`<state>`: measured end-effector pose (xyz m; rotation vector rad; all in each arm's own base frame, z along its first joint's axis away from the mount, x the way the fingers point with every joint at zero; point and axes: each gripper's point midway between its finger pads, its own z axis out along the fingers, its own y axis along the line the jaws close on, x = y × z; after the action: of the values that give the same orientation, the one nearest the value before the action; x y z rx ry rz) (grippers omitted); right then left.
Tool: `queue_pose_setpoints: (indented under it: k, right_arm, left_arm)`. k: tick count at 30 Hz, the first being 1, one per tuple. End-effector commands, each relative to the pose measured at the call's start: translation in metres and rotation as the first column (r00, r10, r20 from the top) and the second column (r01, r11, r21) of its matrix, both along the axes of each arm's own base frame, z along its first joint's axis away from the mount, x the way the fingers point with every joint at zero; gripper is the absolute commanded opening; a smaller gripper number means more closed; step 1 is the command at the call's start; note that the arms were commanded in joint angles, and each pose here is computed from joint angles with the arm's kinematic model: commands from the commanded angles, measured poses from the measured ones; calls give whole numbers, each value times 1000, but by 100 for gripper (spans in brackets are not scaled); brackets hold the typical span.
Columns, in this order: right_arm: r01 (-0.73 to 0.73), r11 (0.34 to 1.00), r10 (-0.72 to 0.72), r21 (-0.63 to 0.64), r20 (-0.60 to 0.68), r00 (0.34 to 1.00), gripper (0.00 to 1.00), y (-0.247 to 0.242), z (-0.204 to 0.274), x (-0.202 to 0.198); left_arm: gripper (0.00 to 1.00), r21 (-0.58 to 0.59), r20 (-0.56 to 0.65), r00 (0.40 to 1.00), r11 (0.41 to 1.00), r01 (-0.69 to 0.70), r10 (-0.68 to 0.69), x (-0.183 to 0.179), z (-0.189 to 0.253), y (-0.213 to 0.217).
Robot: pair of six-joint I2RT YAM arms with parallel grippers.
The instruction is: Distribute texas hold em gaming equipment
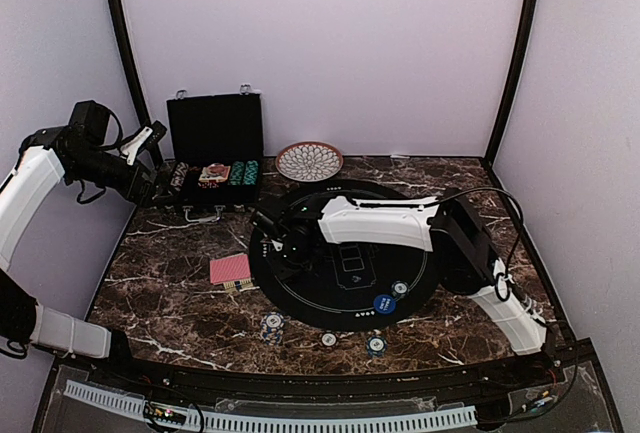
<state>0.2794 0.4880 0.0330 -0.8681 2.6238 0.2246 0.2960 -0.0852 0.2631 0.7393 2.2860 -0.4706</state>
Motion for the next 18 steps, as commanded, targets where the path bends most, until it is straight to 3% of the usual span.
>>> queue_pose_setpoints:
  k: [1,6,9,11,18]
  right_arm:
    - [8,999,-7,39,-6,1000,19,10,-2,4]
    - [-1,999,2,49,-21,1000,27,12,-3,1]
    - [1,999,-1,34,-15,1000,50,10,-2,3]
    - [3,1000,-3,29,-3,1000,57,9,2,5]
    - [8,998,-11,69,49,999,58,6,45,12]
  left_arm:
    - [99,-15,11,1000,1000,22,-22,-8,3,-5]
    - [99,-14,8,1000,1000,20,-20,-8,2,-4]
    - [99,-13,9,1000,1000,19,-19,-8,2,-4]
    - [99,-12,10,1000,1000,20,-20,-8,2,-4]
    - [99,-21,19,999,999,32,-32,-11,7,-6]
